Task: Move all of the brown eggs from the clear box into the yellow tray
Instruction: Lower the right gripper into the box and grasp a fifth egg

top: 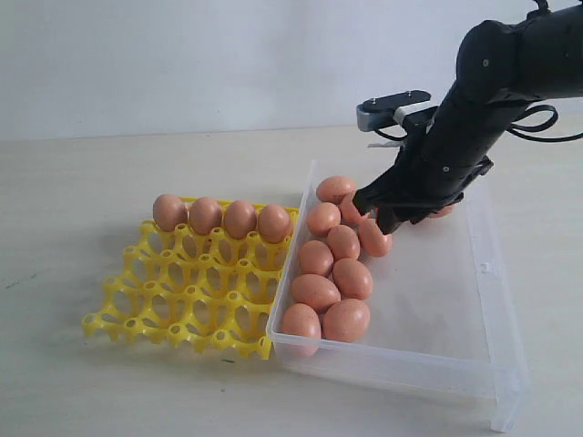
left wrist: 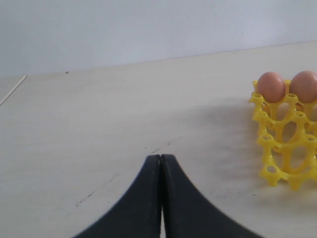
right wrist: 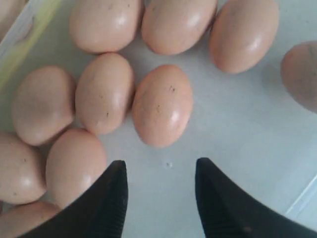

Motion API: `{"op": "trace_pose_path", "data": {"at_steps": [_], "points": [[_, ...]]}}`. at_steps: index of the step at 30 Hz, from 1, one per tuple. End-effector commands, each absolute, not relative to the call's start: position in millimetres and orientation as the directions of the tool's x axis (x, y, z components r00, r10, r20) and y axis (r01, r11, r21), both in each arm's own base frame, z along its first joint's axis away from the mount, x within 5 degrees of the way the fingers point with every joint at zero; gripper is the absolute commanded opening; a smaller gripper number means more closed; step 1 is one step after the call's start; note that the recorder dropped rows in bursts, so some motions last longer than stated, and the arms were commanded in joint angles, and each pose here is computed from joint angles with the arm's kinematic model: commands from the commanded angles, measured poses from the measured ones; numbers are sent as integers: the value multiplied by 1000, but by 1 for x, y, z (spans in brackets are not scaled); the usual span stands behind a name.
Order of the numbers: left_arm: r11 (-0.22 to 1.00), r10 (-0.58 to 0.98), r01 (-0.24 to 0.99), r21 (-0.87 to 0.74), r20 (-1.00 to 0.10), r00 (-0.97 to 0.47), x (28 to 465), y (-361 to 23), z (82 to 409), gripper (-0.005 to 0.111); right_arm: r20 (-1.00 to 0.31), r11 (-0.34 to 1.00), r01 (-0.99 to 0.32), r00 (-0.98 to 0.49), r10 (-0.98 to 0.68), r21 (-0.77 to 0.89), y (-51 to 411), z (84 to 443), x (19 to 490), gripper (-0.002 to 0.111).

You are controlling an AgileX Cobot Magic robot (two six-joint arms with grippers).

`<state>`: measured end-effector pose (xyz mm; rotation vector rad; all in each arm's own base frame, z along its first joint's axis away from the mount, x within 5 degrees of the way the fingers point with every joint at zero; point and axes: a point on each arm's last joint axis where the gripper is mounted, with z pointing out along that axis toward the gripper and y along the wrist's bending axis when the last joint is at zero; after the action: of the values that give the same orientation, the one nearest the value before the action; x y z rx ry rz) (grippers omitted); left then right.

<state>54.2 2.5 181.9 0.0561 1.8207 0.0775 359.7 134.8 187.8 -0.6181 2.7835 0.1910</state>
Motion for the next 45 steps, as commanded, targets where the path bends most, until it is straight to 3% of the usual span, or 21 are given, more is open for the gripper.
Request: {"op": "trace_pose_path", "data": {"at_steps": [1, 10, 39, 42, 45], "points": [[997, 69, -5, 72, -972, -226, 54, 2, 185, 0, -335, 913, -401, -873, -354, 79, 142, 188, 377, 44], [997, 69, -5, 72, -972, -226, 54, 2, 185, 0, -320, 932, -347, -900, -297, 110, 148, 172, 393, 54], [997, 69, -5, 72, -972, -226, 54, 2, 185, 0, -260, 939, -323, -923, -283, 121, 154, 120, 408, 54], [997, 69, -5, 72, -972, -226, 54, 2, 185, 0, -258, 939, -321, -924, -283, 123, 154, 120, 407, 49], [997, 69, -5, 72, -972, -226, 54, 2, 185, 0, -257, 937, -325, -923, -286, 124, 154, 120, 407, 27]]}}
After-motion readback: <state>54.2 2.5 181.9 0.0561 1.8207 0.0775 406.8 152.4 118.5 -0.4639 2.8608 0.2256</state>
